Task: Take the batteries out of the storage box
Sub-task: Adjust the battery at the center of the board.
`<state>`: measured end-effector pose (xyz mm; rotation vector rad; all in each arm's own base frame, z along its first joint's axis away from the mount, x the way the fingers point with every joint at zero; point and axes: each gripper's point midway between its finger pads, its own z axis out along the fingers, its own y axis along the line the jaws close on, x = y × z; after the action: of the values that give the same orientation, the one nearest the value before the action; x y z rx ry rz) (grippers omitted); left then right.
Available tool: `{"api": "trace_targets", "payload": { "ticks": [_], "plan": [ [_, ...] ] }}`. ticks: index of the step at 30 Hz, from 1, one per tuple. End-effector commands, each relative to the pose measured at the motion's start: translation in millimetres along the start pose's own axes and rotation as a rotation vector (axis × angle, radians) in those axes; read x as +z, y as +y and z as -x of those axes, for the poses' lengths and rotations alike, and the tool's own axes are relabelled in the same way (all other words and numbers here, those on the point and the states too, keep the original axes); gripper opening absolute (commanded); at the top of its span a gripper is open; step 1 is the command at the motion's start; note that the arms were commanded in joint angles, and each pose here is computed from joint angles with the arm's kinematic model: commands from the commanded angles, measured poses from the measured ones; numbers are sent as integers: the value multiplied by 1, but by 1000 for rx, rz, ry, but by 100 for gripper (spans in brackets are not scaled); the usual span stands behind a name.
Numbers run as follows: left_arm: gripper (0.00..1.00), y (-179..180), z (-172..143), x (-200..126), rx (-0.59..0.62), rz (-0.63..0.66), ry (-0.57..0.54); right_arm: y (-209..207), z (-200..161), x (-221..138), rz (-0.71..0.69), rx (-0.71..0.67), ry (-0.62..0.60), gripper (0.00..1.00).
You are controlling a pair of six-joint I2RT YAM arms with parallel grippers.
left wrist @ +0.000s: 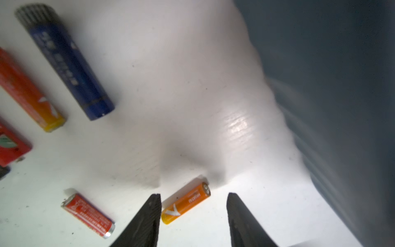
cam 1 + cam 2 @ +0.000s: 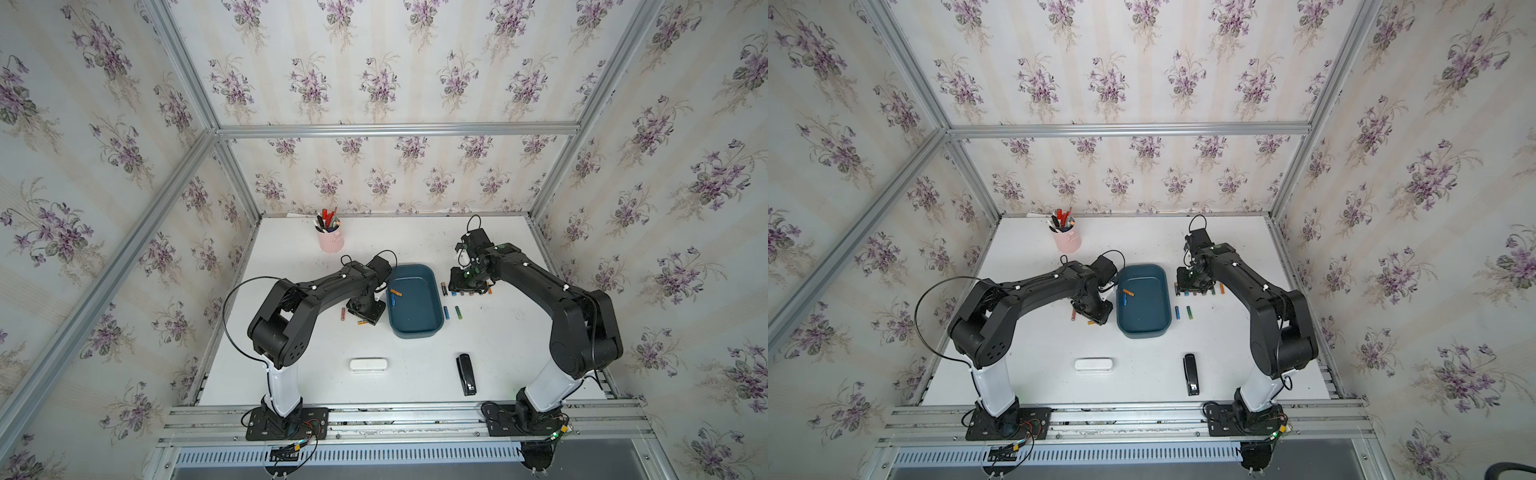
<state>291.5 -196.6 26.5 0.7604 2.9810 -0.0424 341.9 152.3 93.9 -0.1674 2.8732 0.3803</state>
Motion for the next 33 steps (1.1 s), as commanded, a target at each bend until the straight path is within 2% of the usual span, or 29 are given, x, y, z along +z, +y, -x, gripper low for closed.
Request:
{"api": "trace_targets", "payload": {
  "ticks": [1,11,13,15,33],
  "plan": [
    [59,2,1,-6,-14,12,-12,0,-1,-1,0,-14,-2,38],
    [57,2,-1,-9,-15,10,-42,0,1,-4,-3,-18,-10,38],
    [56,3,-4,-7,-14,17,-32,0,0,-3,-1,-18,-7,38],
    [50,6,-5,-5,-18,32,-25,0,1,-5,-3,-16,-10,38],
    [36,9,-11,9,-30,52,11,-1,0,-4,-8,-12,-7,38]
  ]
}}
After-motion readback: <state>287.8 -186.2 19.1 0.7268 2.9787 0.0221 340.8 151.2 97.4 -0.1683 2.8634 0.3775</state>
